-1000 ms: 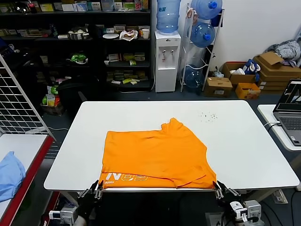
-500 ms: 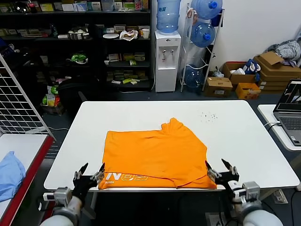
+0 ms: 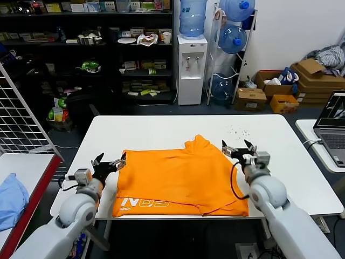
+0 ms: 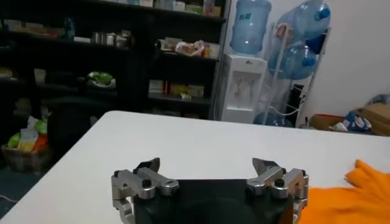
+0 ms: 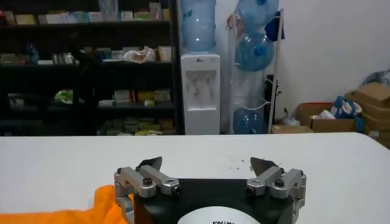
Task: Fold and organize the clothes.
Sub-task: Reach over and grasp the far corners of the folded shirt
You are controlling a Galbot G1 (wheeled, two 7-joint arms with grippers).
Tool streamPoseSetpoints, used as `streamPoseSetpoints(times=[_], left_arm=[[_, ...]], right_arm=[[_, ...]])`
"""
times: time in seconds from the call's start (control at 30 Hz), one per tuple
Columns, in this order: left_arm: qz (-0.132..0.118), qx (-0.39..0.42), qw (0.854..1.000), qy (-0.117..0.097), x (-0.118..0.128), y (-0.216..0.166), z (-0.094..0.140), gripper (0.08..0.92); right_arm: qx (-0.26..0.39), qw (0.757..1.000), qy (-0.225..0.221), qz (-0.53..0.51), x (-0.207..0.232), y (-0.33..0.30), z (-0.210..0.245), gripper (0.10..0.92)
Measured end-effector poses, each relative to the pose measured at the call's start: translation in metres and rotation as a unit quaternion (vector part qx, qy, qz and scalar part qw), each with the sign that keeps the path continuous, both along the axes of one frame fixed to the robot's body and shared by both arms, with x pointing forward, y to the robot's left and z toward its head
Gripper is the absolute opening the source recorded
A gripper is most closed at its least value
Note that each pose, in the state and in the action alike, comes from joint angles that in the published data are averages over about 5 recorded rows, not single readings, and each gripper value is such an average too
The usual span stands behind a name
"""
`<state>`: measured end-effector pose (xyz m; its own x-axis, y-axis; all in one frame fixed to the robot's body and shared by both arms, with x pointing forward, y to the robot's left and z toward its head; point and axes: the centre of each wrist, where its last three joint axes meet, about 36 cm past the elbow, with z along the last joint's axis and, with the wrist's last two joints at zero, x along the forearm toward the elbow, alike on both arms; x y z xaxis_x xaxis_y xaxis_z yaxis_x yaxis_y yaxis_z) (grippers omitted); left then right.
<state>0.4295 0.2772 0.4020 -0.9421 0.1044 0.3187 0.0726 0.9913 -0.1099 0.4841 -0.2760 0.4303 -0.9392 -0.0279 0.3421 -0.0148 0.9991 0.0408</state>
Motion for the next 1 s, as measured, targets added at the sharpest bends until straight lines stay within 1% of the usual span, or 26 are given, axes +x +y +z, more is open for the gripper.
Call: streamPoseSetpoints(times=[0.17,0.33,0.47,0.6,0.73,1.0], left_arm=[[-0.002,0.0,1.0,0.019,0.042,-0.001,-0.012,0.921],[-0.005,0.008,0.999,0.05,0.067,0.002,-0.024,0.921],[-0.01,0.012,0.997,0.073,0.077,0.003,-0.031,0.921],[-0.011,0.018,0.996,0.088,0.082,0.003,-0.035,0.921],[-0.015,0.023,0.995,0.095,0.087,0.003,-0.036,0.921],[-0.022,0.026,0.994,0.1,0.094,-0.002,-0.036,0.921]], right_arm=[[0.008,0.999,0.033,0.006,0.053,0.018,-0.008,0.921],[0.015,0.997,0.067,0.021,0.091,0.038,-0.014,0.921],[0.016,0.995,0.094,0.034,0.111,0.054,-0.02,0.921],[0.014,0.992,0.118,0.044,0.123,0.066,-0.026,0.921],[0.01,0.989,0.136,0.047,0.131,0.073,-0.03,0.921],[0.003,0.986,0.16,0.051,0.137,0.079,-0.032,0.92]])
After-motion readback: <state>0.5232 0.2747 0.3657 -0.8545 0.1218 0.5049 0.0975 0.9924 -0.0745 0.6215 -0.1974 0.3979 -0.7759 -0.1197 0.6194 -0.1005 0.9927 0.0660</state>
